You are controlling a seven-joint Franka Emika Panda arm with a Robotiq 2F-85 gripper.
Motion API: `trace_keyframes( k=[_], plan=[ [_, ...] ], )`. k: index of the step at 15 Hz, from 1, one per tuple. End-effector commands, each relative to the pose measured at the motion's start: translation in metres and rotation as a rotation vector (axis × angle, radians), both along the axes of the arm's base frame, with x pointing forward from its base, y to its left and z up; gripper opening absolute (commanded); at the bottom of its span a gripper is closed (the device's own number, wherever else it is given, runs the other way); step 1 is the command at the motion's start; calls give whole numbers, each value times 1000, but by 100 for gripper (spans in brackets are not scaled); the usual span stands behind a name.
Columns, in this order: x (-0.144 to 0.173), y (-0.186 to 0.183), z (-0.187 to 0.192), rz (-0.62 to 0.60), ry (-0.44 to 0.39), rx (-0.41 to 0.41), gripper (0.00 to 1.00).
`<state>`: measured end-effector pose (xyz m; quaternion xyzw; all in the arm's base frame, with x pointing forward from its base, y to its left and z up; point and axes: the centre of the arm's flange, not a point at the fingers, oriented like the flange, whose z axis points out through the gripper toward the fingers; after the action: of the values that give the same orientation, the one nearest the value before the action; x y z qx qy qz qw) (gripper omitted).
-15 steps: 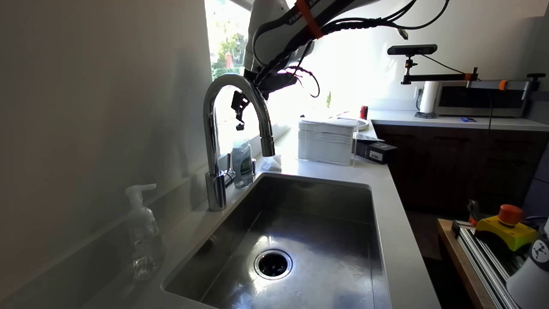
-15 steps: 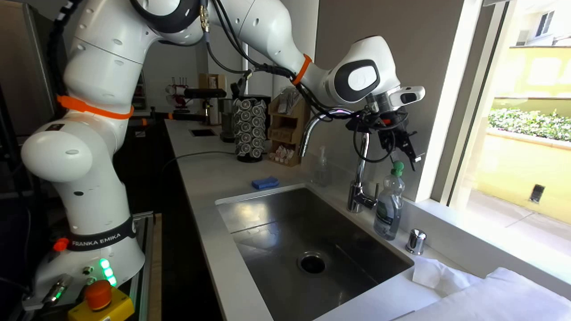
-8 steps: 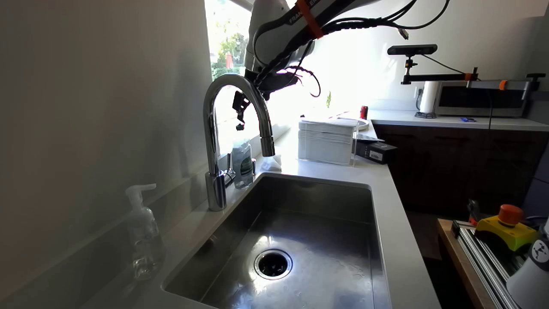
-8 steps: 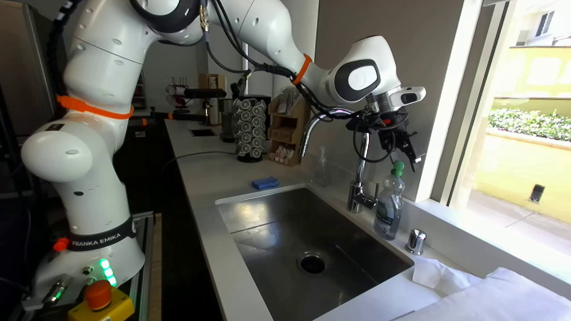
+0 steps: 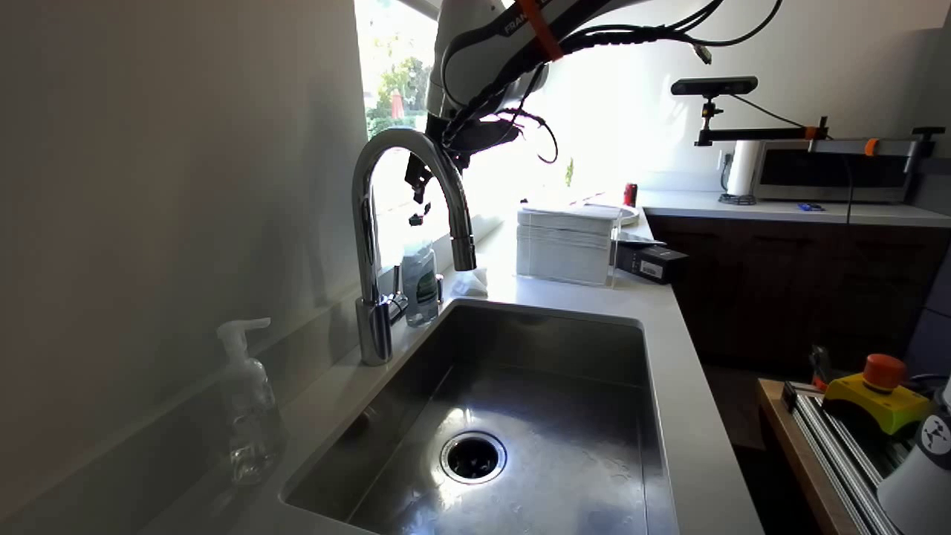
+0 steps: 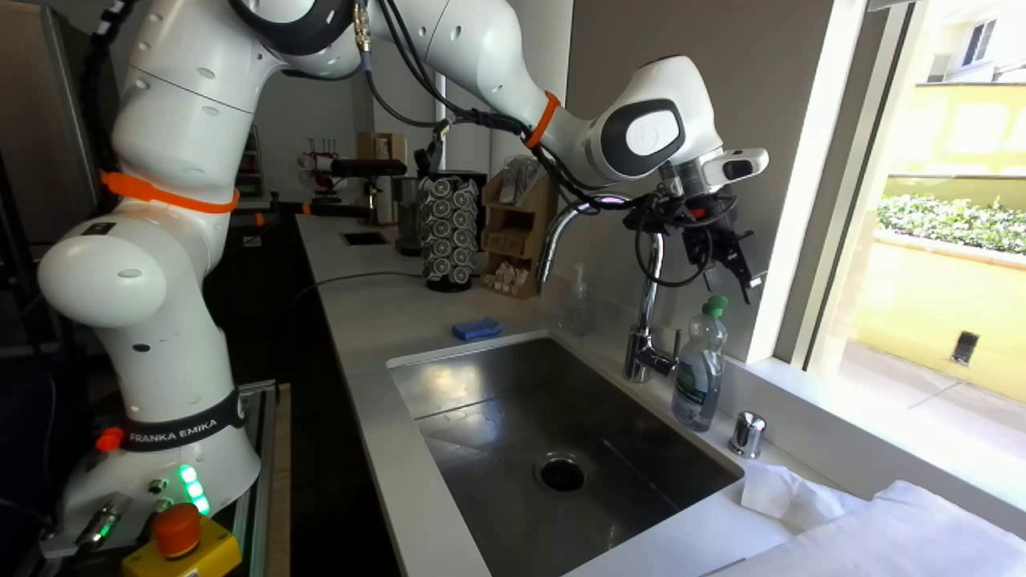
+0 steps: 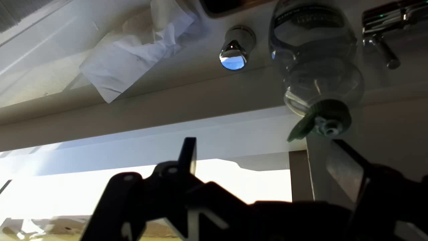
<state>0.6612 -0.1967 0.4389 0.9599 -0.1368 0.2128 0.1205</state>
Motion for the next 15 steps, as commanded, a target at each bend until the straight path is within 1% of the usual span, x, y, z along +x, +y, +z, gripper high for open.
trace_keyframes(
  k=[1, 4, 6, 11, 12, 13, 15],
  plan=[
    [-10, 6, 2, -9, 20, 4, 100],
    [-13, 3, 1, -7, 8, 33, 100],
    [-15, -3, 2, -24, -8, 69, 100],
    [-22, -19, 8, -100, -77, 234, 100],
    [-23, -23, 8, -103, -80, 247, 100],
    [-10, -19, 9, -100, -76, 191, 100],
    [-12, -25, 10, -111, -85, 211, 100]
  ],
)
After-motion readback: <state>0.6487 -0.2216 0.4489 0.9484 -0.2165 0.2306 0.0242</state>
